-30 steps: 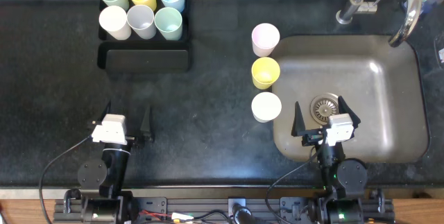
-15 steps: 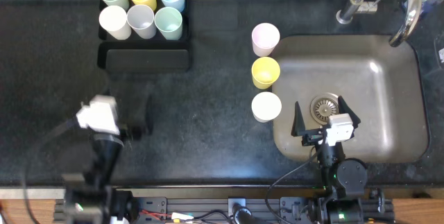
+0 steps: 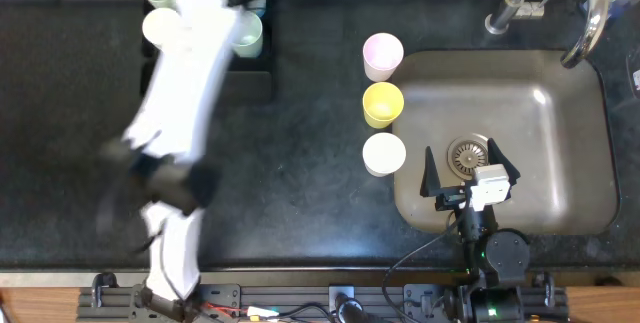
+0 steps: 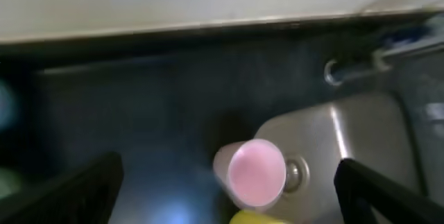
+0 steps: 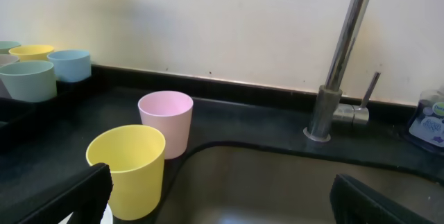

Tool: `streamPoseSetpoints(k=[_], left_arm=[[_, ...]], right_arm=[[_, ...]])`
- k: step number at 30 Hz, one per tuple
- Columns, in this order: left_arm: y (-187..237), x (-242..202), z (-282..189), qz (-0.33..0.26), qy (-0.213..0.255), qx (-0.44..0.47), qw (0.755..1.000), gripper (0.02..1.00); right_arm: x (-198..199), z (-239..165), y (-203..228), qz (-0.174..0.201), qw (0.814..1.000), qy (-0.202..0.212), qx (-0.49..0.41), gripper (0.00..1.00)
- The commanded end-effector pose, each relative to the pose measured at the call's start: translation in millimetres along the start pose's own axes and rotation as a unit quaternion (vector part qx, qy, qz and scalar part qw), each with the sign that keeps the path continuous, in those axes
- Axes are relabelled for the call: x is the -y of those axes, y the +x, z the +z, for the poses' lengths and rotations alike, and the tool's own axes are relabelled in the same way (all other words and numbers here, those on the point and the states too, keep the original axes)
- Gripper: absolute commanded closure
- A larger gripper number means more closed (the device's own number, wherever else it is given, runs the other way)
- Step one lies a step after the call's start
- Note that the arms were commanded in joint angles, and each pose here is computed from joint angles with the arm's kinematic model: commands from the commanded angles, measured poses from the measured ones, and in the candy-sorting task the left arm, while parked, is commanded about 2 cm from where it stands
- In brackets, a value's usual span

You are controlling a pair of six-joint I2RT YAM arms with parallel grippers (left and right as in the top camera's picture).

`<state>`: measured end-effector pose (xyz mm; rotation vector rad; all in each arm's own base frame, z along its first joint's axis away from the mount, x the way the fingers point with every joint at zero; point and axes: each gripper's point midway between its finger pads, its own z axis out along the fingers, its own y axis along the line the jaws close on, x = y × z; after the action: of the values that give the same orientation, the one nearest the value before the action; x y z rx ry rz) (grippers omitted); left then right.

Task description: Store Cups

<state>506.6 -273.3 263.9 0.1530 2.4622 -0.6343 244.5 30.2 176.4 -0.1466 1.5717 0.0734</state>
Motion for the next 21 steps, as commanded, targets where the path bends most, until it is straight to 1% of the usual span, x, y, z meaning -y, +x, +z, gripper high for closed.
streamPoseSetpoints(k=[1, 4, 9, 11, 14, 16, 21], left_arm=[[24.3, 30.0, 60.1, -0.042, -0.035, -0.008, 0.998, 0.020], [40.4, 34.5, 77.9, -0.052, -0.041, -0.026, 0.997, 0.023], [56.2, 24.6, 92.7, -0.077, -0.059, -0.050, 0.994, 0.018], [65.9, 15.1, 97.0, -0.090, -0.074, -0.068, 0.991, 0.020], [82.2, -3.2, 99.9, -0.119, -0.112, -0.093, 0.982, 0.020], [86.0, -5.1, 101.3, -0.121, -0.114, -0.101, 0.981, 0.020], [99.1, 0.8, 107.7, -0.123, -0.100, -0.128, 0.979, 0.020]], right_arm=[[-1.9, 0.4, 3.5, 0.000, 1.000, -0.005, 0.000, 0.003], [-1.9, 0.4, 3.5, 0.000, 1.000, -0.005, 0.000, 0.005], [-1.9, 0.4, 3.5, 0.000, 1.000, -0.005, 0.000, 0.005], [-1.9, 0.4, 3.5, 0.000, 1.000, -0.005, 0.000, 0.003], [-1.9, 0.4, 3.5, 0.000, 1.000, -0.005, 0.000, 0.003], [-1.9, 0.4, 3.5, 0.000, 1.000, -0.005, 0.000, 0.003], [-1.9, 0.4, 3.5, 0.000, 1.000, -0.005, 0.000, 0.005]])
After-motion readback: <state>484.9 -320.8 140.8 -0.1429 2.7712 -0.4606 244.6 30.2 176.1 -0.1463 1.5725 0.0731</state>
